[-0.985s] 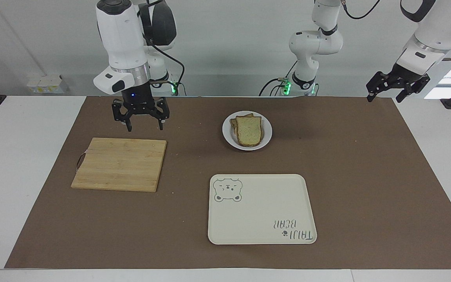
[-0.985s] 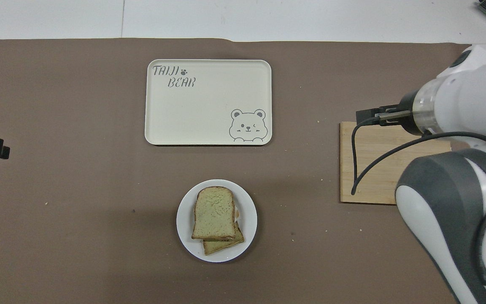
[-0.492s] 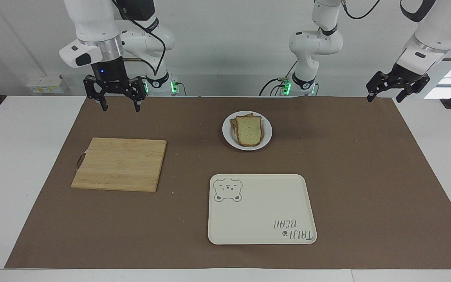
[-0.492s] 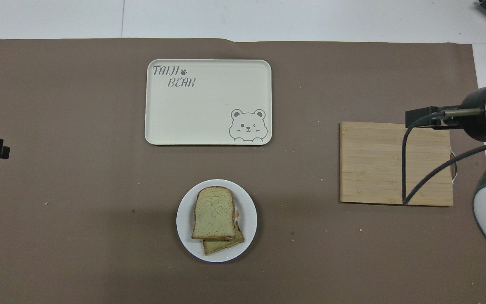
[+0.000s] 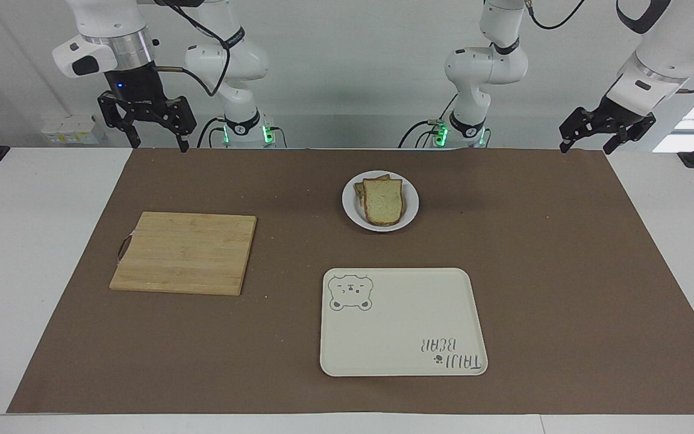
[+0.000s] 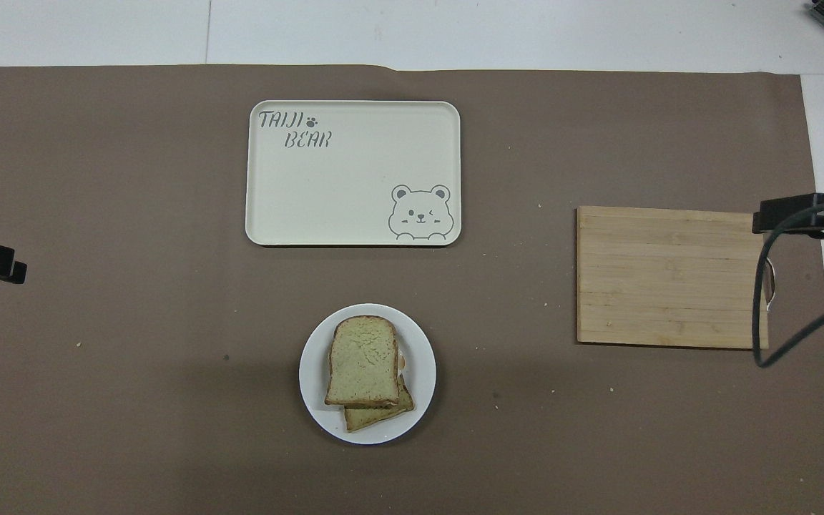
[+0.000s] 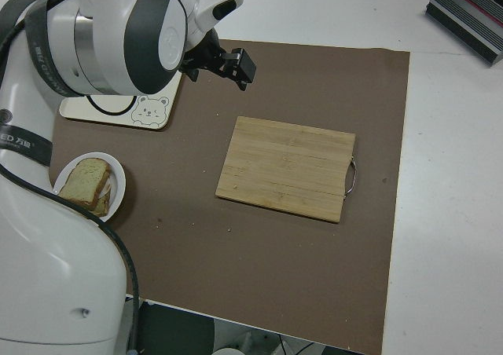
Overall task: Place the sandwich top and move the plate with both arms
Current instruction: 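Reach the left gripper to the plate rim and grip it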
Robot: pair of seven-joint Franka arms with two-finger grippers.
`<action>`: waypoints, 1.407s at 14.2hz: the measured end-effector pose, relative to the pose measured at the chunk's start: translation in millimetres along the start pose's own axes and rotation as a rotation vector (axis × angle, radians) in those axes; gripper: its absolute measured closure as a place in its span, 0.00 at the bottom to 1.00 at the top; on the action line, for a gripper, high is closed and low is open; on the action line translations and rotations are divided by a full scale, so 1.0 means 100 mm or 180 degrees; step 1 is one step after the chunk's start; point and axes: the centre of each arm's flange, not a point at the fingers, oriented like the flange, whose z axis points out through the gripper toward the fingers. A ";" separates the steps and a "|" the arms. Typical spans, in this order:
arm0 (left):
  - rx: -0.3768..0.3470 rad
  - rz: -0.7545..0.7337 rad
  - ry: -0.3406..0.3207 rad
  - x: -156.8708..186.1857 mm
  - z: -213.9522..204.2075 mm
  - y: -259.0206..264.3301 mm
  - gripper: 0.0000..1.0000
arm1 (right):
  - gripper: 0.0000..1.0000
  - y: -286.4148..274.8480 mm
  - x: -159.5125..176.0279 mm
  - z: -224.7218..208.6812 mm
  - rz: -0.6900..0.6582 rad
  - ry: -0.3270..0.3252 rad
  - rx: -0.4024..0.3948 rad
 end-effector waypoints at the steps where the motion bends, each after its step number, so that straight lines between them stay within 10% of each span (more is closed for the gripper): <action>1: -0.0126 0.0011 -0.0022 -0.01 0.06 0.04 0.00 | 0.00 0.10 0.01 -0.01 0.0059 -0.0001 0.0007; 11: -0.1347 0.0373 -0.0068 -0.18 1.49 0.27 0.00 | 0.00 0.68 -0.05 0.22 -0.0007 -0.0211 0.0025; 20: -0.1565 0.0304 0.0070 -0.37 2.93 1.04 0.00 | 0.00 0.04 -0.21 0.28 -0.0142 -0.0421 0.0018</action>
